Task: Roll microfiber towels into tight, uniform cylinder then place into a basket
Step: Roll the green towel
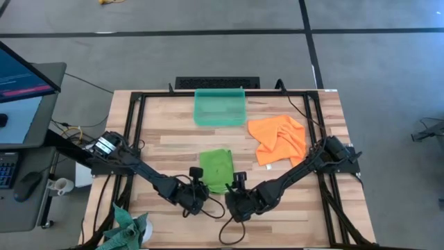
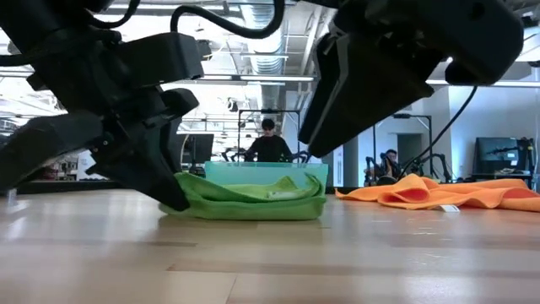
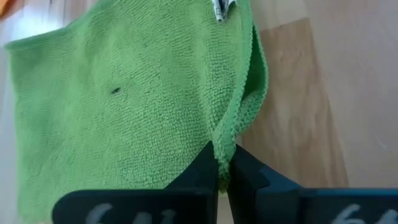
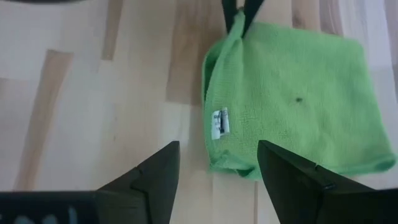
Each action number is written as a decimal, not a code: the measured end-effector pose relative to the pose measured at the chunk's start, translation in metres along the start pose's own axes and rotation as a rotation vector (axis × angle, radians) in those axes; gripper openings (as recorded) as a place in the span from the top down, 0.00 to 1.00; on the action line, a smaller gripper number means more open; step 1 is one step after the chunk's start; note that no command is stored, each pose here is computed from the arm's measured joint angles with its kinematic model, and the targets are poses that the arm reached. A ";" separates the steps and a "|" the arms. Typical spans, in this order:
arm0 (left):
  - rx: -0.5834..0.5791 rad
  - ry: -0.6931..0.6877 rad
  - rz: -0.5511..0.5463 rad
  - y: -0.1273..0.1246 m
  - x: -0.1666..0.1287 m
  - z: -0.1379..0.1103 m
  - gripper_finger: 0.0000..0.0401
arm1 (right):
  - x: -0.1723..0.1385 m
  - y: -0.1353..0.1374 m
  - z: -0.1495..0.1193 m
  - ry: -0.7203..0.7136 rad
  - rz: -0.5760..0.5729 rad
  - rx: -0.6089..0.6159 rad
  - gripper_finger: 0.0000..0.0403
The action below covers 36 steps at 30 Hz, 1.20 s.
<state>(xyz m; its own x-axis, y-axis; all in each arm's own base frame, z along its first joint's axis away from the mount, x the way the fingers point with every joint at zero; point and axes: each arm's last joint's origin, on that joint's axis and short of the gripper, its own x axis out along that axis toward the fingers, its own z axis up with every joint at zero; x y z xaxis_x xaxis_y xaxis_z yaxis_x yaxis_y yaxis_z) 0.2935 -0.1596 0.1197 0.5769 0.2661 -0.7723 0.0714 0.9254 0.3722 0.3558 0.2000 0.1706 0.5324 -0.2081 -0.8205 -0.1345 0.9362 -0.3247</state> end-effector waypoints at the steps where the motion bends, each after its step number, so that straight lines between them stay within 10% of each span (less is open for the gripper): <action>1: 0.001 0.001 0.000 0.000 -0.002 0.000 0.99 | 0.000 0.001 0.001 -0.011 0.003 -0.008 0.41; 36: -0.042 0.023 0.010 -0.001 -0.007 -0.003 0.99 | 0.049 -0.015 -0.042 -0.038 0.033 0.049 0.41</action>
<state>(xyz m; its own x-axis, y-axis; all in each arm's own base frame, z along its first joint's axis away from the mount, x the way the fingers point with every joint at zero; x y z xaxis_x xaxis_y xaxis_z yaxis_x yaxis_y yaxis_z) 0.2865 -0.1614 0.1235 0.5583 0.2812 -0.7805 0.0315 0.9329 0.3587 0.3484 0.1634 0.1157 0.5599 -0.1668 -0.8116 -0.1120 0.9553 -0.2736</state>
